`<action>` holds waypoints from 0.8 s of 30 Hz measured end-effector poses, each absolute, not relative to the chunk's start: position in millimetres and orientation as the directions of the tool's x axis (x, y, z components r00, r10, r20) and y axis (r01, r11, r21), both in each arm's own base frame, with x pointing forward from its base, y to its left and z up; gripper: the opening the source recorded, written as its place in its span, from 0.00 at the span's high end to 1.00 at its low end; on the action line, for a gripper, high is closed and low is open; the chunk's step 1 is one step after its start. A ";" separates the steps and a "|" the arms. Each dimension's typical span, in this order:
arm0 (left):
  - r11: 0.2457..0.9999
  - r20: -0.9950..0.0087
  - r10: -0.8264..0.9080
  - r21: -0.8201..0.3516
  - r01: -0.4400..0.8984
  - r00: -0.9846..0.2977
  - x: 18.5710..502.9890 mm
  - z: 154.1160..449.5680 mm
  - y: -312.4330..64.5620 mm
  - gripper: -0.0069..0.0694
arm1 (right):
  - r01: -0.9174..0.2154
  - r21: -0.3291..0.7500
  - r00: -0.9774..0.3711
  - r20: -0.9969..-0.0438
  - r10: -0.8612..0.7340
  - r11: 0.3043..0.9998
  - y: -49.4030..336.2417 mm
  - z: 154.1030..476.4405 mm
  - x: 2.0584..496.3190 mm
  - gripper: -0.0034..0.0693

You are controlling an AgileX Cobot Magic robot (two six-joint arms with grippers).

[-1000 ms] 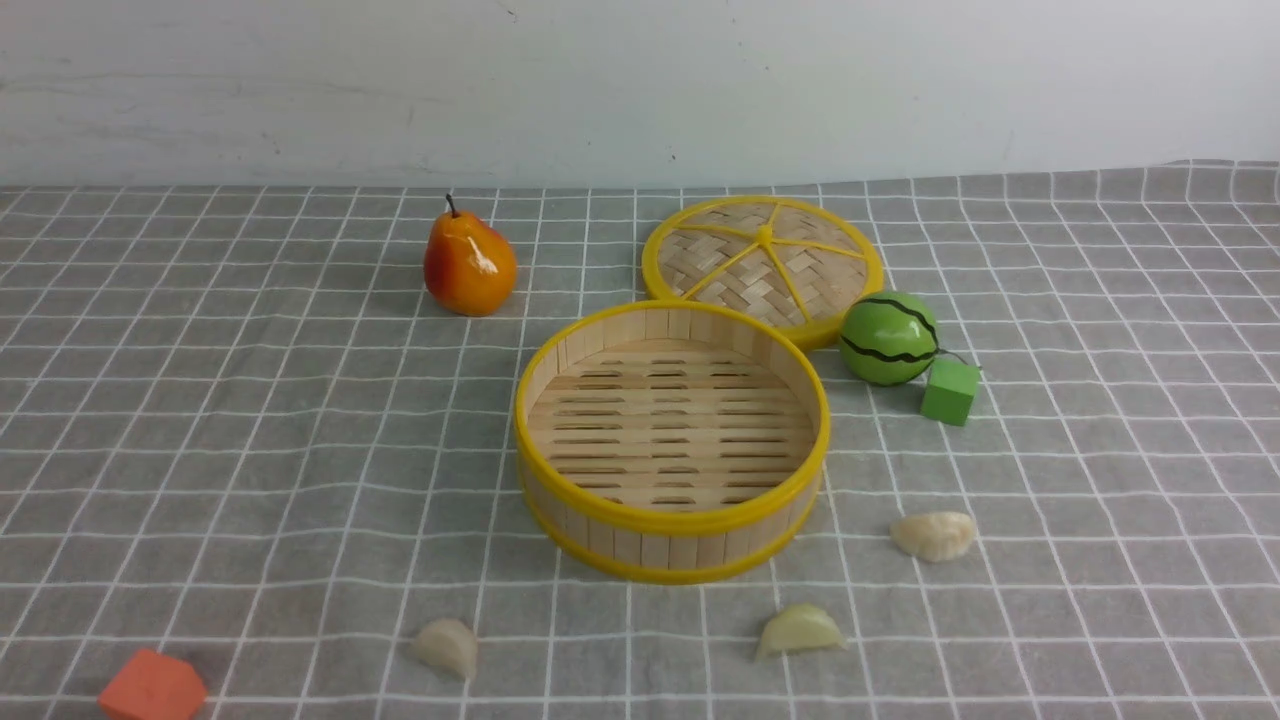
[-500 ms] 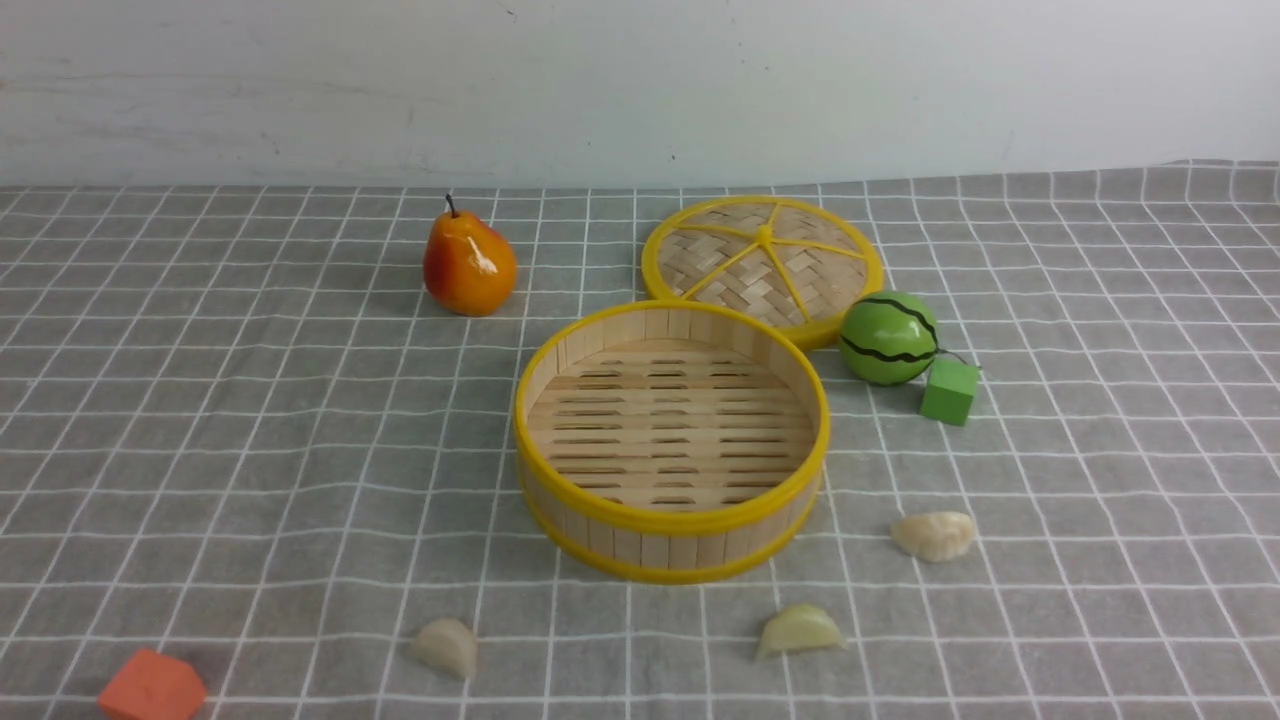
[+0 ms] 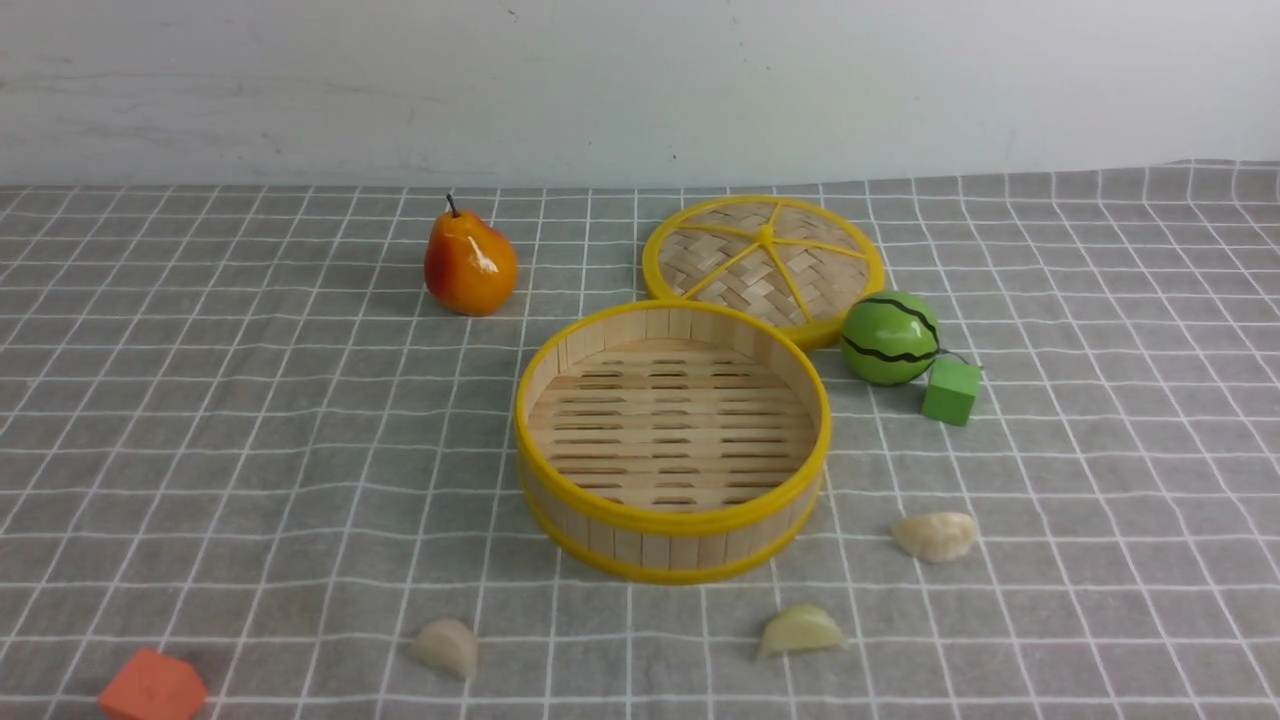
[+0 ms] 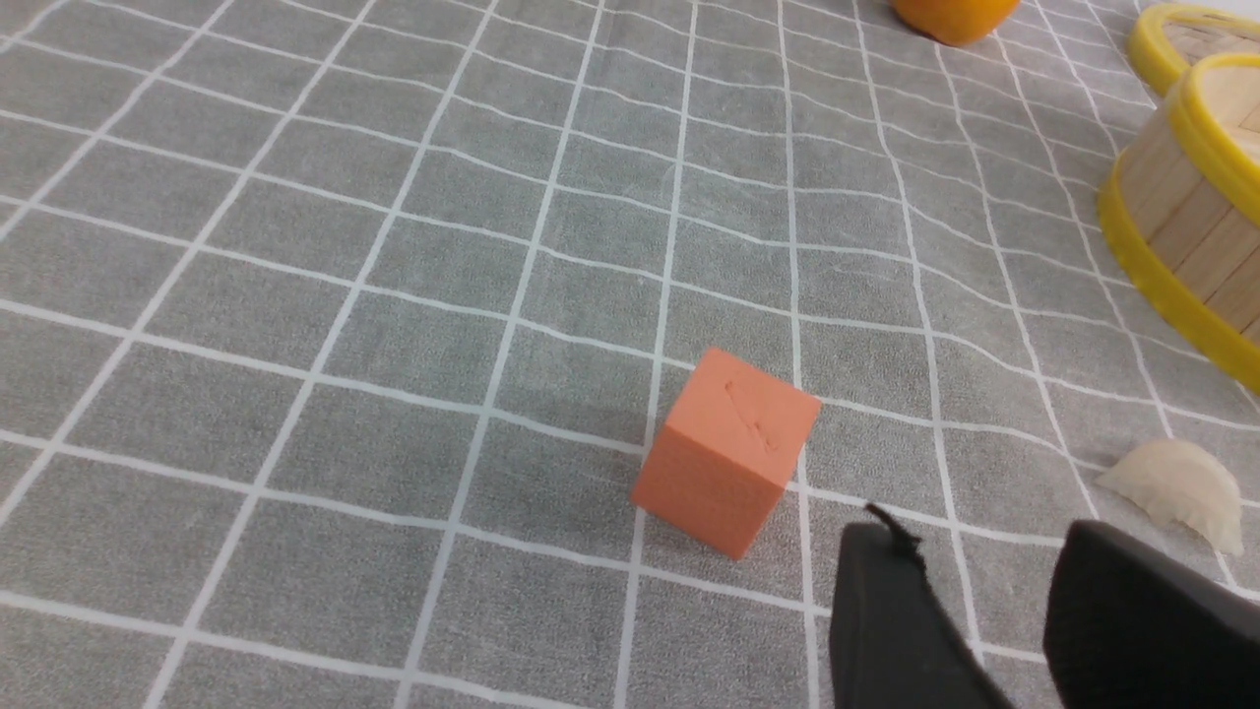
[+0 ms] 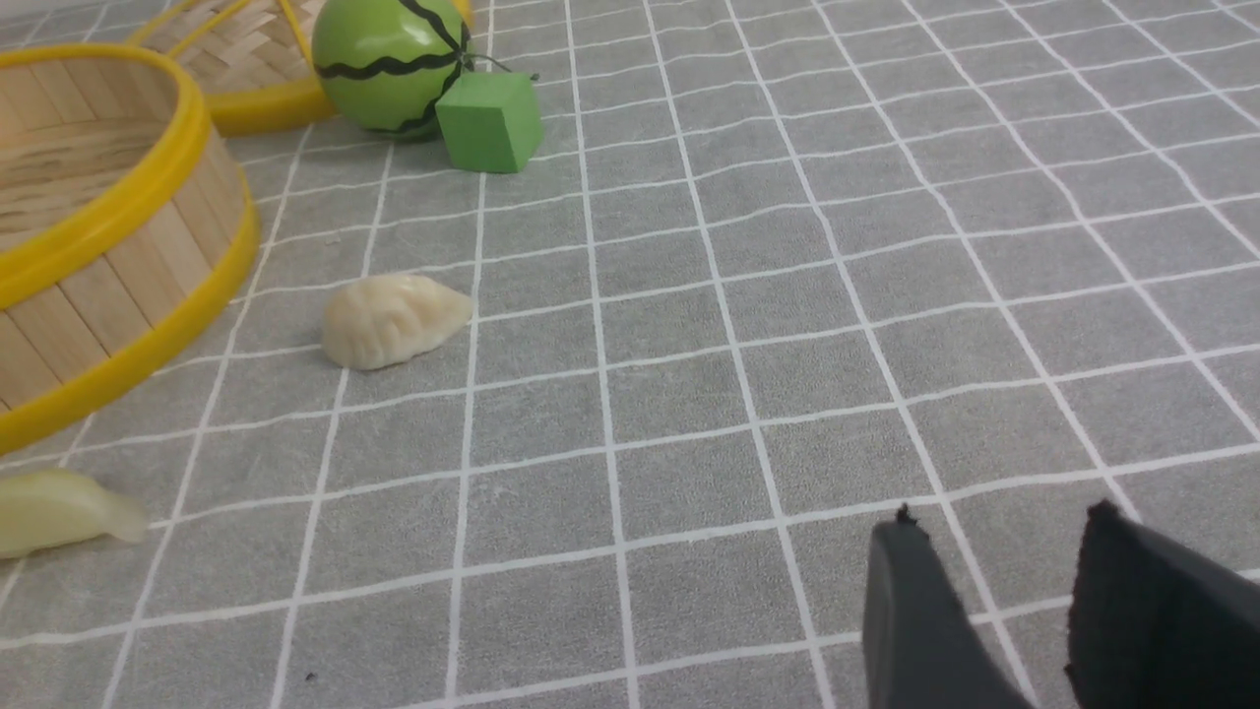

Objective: Put the dumplings into the steamer on the table with the grey tablecloth.
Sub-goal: 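Reach for and grasp a dumpling on the table with the left gripper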

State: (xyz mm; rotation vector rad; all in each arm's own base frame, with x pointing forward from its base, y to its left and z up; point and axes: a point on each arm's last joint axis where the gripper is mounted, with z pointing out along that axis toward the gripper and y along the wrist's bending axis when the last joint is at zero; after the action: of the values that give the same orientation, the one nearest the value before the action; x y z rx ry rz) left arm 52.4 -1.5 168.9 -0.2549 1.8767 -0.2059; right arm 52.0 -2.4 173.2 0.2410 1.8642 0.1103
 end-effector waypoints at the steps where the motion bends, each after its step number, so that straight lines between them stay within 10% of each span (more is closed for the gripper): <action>1: 0.961 -0.911 -0.277 -0.268 -0.073 -0.304 52.4 168.9 -1.5 0.60 | 0.099 0.213 -0.285 -0.930 0.233 0.972 -1.7 173.2 52.1 0.62; 11: 0.961 -0.912 -0.277 -0.268 -0.074 -0.303 52.4 169.0 -1.3 0.60 | 0.095 0.357 -0.283 -0.885 0.369 0.929 3.4 173.7 52.3 0.62; 15: 0.893 -0.851 -0.448 -0.443 -0.083 -0.276 53.1 171.5 -4.8 0.60 | 0.094 0.362 -0.281 -0.884 0.374 0.927 3.5 173.9 52.3 0.62; 19: 0.519 -0.489 -0.842 -0.849 -0.100 -0.227 54.1 178.9 -13.2 0.60 | 0.090 0.473 -0.273 -0.834 0.479 0.876 6.7 174.8 52.6 0.62; 21: 0.205 -0.176 -0.960 -0.972 -0.119 -0.219 54.1 182.9 -17.6 0.60 | 0.097 0.669 -0.274 -0.694 0.666 0.737 12.4 175.3 52.7 0.62; 24: 0.026 0.003 -0.975 -0.991 -0.129 -0.220 54.0 185.3 -20.0 0.60 | 0.102 0.846 -0.277 -0.480 0.832 0.523 18.7 177.3 52.8 0.62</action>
State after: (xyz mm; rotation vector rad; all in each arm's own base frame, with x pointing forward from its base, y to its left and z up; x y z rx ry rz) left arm 54.0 -20.0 185.3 -1.1845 1.4779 -1.2974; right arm 52.8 18.7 177.3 0.7916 1.7197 0.8742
